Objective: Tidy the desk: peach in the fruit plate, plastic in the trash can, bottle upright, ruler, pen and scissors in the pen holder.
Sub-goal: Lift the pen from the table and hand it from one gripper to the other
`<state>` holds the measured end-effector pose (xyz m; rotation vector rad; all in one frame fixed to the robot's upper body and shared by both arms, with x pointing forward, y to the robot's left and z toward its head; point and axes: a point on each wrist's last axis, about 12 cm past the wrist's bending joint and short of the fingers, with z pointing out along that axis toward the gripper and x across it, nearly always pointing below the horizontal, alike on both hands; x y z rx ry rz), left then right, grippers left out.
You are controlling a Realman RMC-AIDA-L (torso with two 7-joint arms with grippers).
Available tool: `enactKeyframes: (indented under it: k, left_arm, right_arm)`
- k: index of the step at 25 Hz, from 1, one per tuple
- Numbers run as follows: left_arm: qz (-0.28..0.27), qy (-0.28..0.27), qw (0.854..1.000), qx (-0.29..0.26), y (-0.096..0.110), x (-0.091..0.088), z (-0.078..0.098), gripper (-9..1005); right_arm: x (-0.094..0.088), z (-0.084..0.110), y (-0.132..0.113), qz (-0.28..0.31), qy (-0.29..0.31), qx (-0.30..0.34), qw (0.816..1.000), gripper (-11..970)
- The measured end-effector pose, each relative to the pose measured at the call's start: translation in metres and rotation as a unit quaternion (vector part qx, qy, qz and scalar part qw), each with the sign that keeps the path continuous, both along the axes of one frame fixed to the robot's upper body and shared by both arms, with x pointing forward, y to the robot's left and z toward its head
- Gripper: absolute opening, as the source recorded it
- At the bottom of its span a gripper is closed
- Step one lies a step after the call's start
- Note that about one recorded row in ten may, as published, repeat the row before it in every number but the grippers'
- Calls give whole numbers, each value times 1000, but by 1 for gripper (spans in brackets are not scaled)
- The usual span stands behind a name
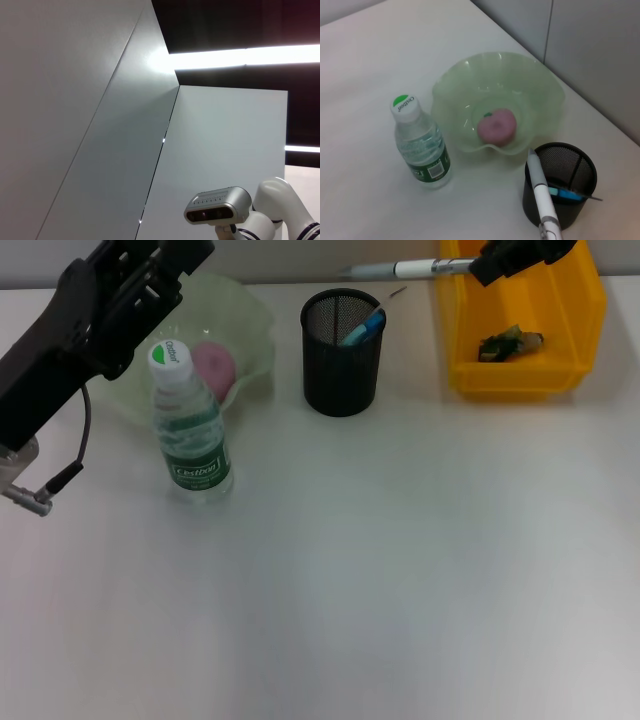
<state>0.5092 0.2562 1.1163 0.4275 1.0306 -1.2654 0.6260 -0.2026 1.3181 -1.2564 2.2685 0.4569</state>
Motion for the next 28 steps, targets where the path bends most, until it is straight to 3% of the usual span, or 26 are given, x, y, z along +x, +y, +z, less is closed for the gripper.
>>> enactKeyframes:
  k: [15, 21, 28]
  left_arm:
    - [-1, 12, 1000, 13, -1, 2, -2, 602]
    - [4, 29, 999, 40, 2, 8, -5, 602]
    - [3, 42, 997, 59, 19, 11, -2, 601]
  right_arm:
    - [1, -17, -10, -36, 39, 14, 999, 191]
    - [-18, -43, -36, -9, -18, 27, 999, 191]
    - [-38, -51, -62, 0, -42, 81, 996, 192]
